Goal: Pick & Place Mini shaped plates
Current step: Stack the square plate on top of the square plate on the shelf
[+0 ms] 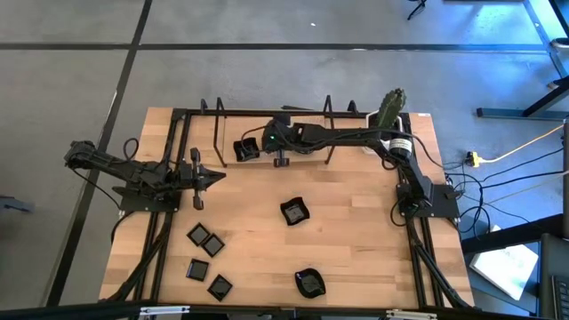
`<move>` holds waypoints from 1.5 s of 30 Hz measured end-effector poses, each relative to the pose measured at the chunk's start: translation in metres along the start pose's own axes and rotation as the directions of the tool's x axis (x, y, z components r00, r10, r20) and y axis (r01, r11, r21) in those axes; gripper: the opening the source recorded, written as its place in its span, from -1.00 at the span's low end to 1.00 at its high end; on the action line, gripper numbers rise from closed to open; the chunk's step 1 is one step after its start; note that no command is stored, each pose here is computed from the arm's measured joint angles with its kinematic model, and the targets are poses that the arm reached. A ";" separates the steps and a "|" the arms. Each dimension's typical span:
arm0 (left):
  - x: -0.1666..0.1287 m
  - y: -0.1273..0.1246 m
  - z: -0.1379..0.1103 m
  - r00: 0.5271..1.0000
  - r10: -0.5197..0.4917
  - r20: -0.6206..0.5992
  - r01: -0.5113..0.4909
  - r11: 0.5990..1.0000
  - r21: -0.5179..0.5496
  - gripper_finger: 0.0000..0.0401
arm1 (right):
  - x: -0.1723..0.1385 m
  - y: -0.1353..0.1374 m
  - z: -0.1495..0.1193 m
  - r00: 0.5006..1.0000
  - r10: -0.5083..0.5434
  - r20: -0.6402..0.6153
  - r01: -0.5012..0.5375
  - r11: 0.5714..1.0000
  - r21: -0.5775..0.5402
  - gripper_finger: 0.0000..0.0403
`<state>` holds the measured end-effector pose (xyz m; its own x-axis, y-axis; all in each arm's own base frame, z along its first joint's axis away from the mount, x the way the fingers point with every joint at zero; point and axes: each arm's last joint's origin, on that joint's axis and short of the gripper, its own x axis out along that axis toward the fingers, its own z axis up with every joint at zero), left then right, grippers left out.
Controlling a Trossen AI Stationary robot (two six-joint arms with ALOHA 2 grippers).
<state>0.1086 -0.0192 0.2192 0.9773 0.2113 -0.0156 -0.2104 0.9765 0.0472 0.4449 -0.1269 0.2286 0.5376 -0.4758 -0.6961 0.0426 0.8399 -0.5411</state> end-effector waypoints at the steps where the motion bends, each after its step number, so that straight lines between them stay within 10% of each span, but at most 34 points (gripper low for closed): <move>1: 0.000 0.000 0.000 1.000 0.000 -0.002 0.000 1.000 0.001 -0.97 | 0.000 0.001 0.001 1.000 -0.001 0.006 0.001 1.000 -0.010 -1.00; 29: 0.000 0.000 -0.001 1.000 -0.001 -0.008 0.001 1.000 0.005 -0.96 | -0.014 0.005 0.010 0.999 0.008 0.051 0.001 0.983 -0.181 -1.00; 45: 0.000 -0.001 -0.001 0.999 -0.050 -0.009 0.050 0.999 0.006 -0.96 | -0.031 0.014 -0.014 0.957 0.068 0.282 -0.008 0.978 -0.208 -1.00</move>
<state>0.1088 -0.0207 0.2180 0.9863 0.1624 -0.0274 -0.1608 0.9856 0.0529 0.4165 -0.1042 0.2363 0.7546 -0.3251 -0.5700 -0.1378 0.7708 -0.6220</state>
